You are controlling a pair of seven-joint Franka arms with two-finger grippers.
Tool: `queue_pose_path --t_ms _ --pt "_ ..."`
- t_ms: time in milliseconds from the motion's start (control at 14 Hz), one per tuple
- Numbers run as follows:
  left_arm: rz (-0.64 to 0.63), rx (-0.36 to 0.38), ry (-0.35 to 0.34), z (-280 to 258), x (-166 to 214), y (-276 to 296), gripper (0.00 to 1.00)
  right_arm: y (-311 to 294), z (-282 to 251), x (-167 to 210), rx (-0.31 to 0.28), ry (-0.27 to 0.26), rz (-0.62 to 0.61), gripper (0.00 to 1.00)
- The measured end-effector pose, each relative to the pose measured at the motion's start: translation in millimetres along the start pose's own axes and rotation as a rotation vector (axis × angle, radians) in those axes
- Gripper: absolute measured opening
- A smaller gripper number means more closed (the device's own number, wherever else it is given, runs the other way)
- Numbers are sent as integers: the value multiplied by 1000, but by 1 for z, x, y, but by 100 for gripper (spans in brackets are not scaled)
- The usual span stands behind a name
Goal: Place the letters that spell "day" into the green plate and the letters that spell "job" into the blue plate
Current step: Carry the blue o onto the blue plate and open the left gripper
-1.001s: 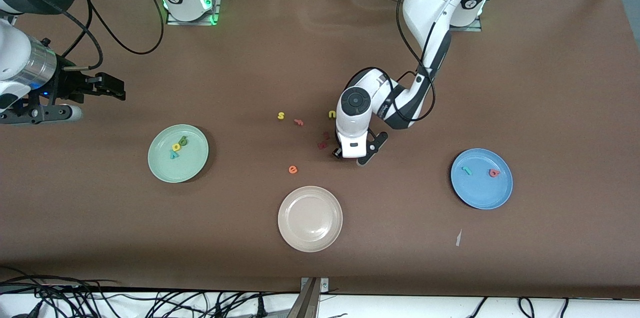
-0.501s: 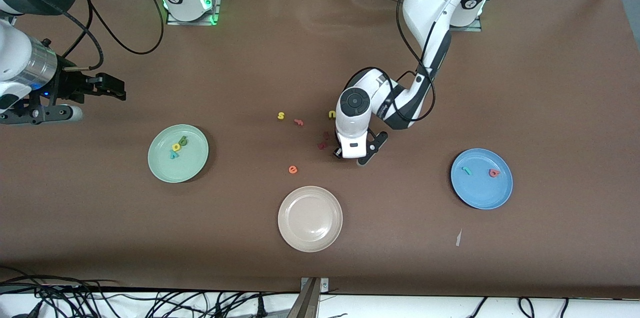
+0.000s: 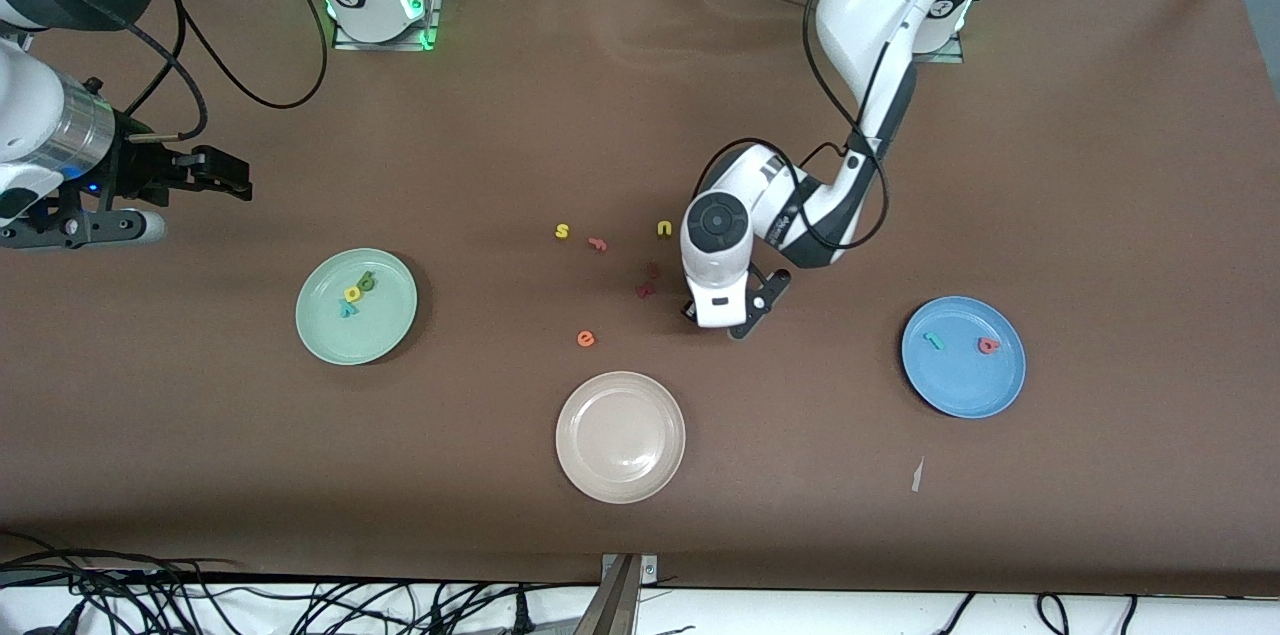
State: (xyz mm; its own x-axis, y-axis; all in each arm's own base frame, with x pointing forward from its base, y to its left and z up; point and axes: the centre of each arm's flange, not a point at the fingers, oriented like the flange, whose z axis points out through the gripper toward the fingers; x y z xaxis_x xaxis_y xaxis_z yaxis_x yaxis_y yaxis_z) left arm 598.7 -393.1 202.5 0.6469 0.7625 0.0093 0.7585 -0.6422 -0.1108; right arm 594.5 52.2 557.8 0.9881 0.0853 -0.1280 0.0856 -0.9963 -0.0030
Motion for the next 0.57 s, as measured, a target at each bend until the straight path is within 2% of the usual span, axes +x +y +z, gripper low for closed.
queue_pose_path --t_ms 286,572 --pt "118 108 -50 -42 93 -34 28 0 0 0 0 0 0 100" --pt "277 152 -121 -54 191 -83 28 0 0 0 0 0 0 100"
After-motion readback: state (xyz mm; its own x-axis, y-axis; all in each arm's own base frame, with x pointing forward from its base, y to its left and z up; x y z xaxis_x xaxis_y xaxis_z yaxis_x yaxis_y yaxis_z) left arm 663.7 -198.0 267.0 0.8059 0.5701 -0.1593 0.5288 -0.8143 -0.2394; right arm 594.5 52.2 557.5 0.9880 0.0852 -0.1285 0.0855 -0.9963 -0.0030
